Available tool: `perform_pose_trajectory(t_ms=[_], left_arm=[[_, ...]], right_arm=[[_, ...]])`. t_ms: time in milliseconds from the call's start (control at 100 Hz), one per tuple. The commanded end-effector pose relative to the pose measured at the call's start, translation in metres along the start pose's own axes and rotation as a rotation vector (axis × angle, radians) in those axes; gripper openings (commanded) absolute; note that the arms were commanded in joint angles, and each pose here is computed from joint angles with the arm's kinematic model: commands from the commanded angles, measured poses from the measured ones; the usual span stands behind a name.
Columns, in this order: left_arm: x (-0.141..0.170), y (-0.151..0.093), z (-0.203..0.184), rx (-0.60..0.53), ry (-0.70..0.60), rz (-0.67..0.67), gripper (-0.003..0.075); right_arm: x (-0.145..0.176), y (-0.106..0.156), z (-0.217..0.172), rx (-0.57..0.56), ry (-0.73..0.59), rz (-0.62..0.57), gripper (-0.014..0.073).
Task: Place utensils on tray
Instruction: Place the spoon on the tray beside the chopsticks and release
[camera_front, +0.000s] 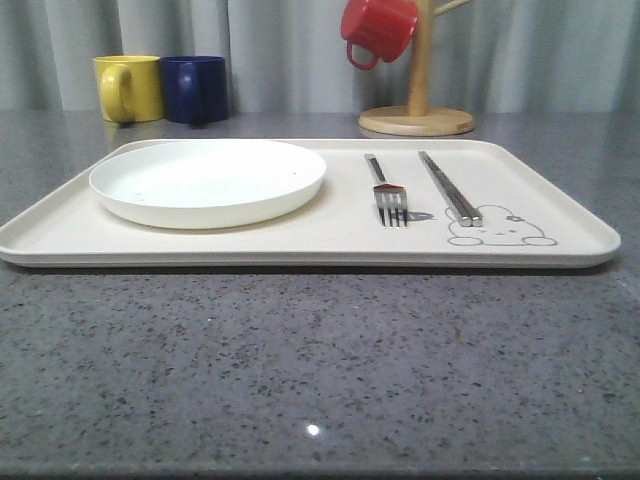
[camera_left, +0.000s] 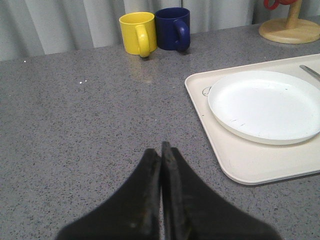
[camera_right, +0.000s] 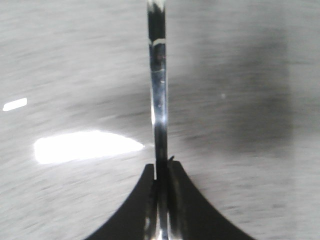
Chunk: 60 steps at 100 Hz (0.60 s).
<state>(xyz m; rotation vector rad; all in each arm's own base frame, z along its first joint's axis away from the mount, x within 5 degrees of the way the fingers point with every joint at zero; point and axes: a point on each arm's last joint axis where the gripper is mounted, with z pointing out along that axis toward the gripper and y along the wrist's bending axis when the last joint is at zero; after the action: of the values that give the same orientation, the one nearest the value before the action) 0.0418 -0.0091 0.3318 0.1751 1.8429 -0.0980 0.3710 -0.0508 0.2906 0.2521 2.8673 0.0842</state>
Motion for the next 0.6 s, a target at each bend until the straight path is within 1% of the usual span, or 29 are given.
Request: perform_pose_trajectory(t_ms=[0, 150, 250, 320, 460, 590], left_arm=[[-0.013, 0.0, -0.002, 0.004, -0.086, -0.011, -0.0019], [-0.013, 0.0, -0.002, 0.004, -0.086, -0.011, -0.0019], [-0.013, 0.0, -0.002, 0.004, -0.086, -0.011, -0.0019], [-0.013, 0.0, -0.002, 0.004, -0.086, -0.011, -0.0019], [-0.013, 0.0, -0.002, 0.004, -0.086, -0.011, -0.0019], [-0.013, 0.0, -0.002, 0.004, -0.086, -0.011, -0.0019]], right_arm=[[0.003, 0.027, -0.03, -0.044, -0.077, -0.071, -0.0069], [0.014, 0.08, -0.029, -0.135, -0.05, -0.177, -0.0069], [0.02, 0.109, -0.029, -0.209, -0.048, -0.17, -0.0069], [0.022, 0.123, -0.029, -0.232, -0.064, -0.157, -0.0069], [0.023, 0.138, -0.026, -0.252, -0.083, -0.104, -0.0067], [0.021, 0.141, -0.013, -0.248, -0.056, -0.056, -0.0067]])
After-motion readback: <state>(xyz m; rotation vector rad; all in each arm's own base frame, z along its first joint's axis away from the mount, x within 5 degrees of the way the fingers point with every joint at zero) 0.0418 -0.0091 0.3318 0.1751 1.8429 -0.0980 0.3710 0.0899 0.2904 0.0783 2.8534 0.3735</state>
